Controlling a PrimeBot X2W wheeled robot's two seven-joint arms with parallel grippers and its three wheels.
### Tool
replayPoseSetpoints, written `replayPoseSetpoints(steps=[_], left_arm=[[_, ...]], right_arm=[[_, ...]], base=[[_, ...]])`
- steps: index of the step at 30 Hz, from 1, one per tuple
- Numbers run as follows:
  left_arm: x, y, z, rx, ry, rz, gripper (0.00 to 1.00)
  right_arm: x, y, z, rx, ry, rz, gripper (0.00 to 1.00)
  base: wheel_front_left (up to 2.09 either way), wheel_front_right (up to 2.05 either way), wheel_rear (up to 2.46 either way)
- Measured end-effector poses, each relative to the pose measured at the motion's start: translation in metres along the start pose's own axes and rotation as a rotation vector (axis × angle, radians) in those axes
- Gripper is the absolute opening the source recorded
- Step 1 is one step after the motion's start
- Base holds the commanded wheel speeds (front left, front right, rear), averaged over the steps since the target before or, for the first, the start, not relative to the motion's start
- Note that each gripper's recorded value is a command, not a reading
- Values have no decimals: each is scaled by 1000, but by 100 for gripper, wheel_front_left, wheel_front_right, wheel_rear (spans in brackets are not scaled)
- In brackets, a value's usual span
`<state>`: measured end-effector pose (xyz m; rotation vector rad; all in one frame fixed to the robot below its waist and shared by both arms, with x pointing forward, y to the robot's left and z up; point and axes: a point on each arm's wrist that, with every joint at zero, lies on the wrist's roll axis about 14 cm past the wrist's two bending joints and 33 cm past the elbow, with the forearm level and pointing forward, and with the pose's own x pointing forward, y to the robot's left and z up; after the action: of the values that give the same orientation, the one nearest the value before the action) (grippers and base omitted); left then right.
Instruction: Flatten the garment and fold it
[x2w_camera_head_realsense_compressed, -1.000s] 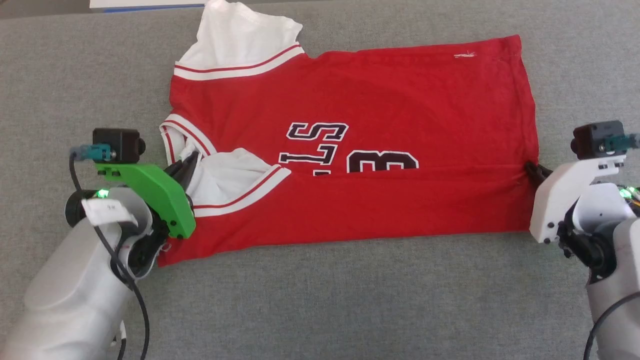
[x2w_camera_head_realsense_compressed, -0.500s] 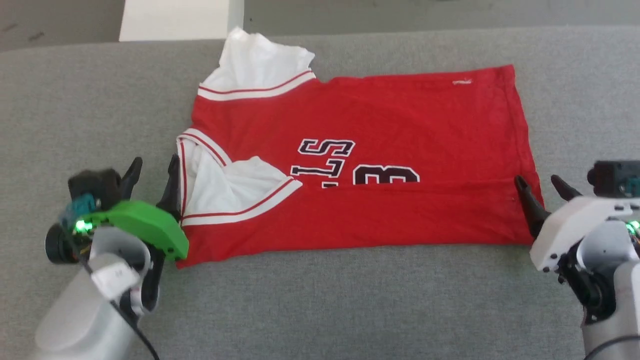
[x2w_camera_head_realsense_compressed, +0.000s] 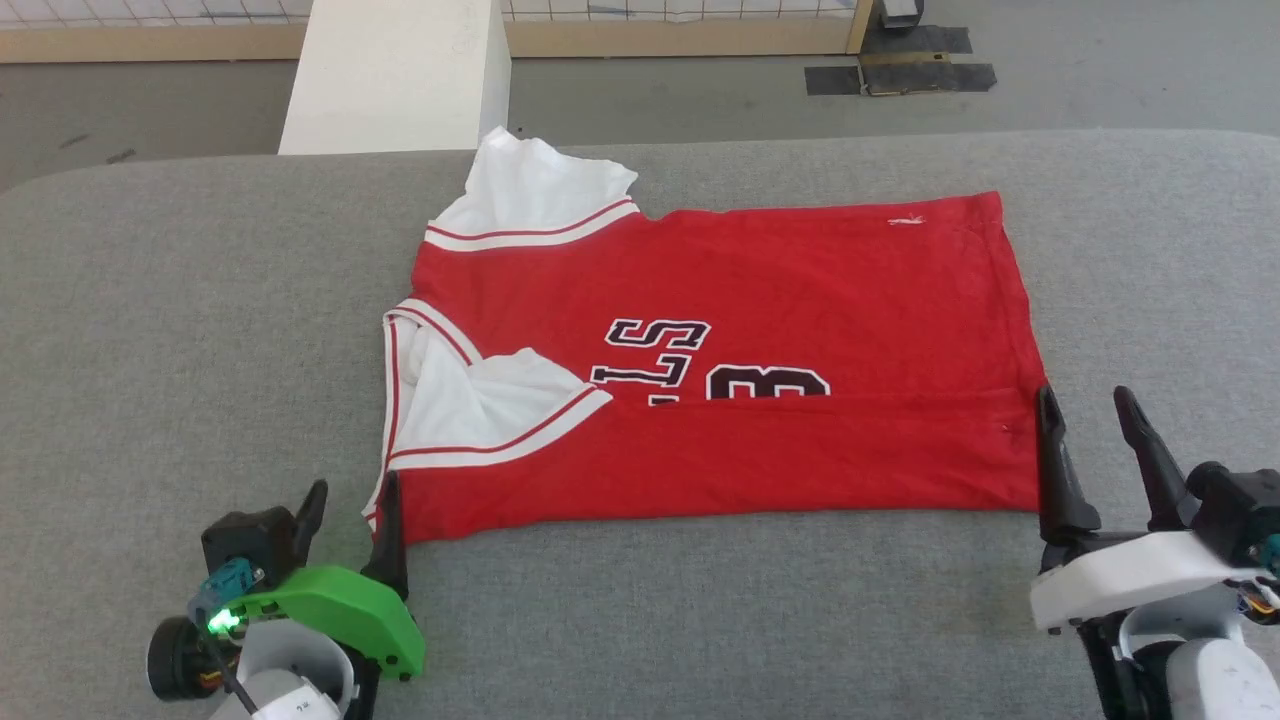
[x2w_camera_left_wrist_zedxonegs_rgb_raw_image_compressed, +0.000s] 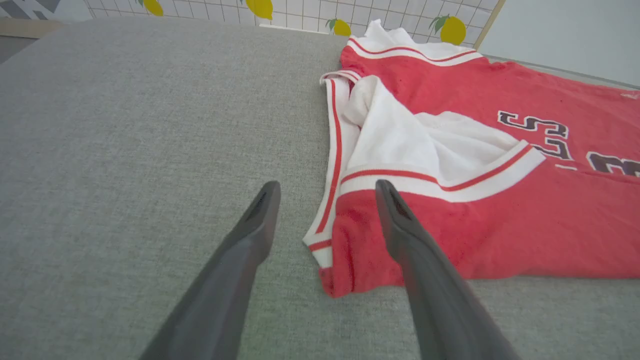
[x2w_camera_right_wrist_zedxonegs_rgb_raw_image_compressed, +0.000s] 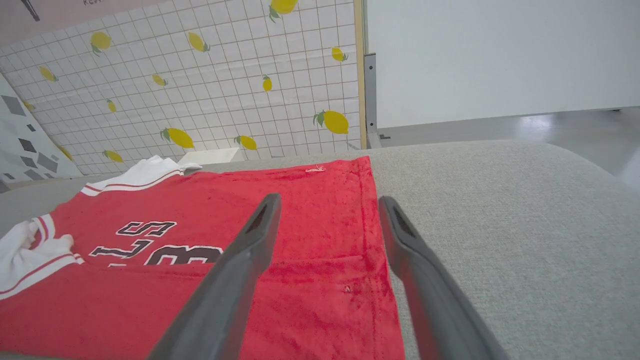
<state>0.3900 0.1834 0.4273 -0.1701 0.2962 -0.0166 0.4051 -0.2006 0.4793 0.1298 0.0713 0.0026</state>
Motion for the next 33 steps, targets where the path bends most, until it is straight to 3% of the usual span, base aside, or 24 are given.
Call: replayPoseSetpoints(steps=[14,15,16,17,26,33], left_arm=[[5,7,-49,-126,338,133,100],[6,5,-50,-131,354,128,85],[6,3,-50,-134,370,120,47],[7,1,-50,-135,379,110,0],[9,-11,-40,-127,321,67,0],[6,-9,-30,-115,239,62,0]], right_arm=[[-12,10,5,-15,-68,27,100],[-13,10,5,-15,-69,27,100],[-14,9,5,-15,-69,23,100],[-15,8,5,-16,-69,20,100],[-19,2,3,-31,-49,3,100],[-14,-15,-46,10,255,-51,100]], base=[[0,0,0],[0,0,0],[0,0,0],[0,0,0],[0,0,0],[0,0,0]])
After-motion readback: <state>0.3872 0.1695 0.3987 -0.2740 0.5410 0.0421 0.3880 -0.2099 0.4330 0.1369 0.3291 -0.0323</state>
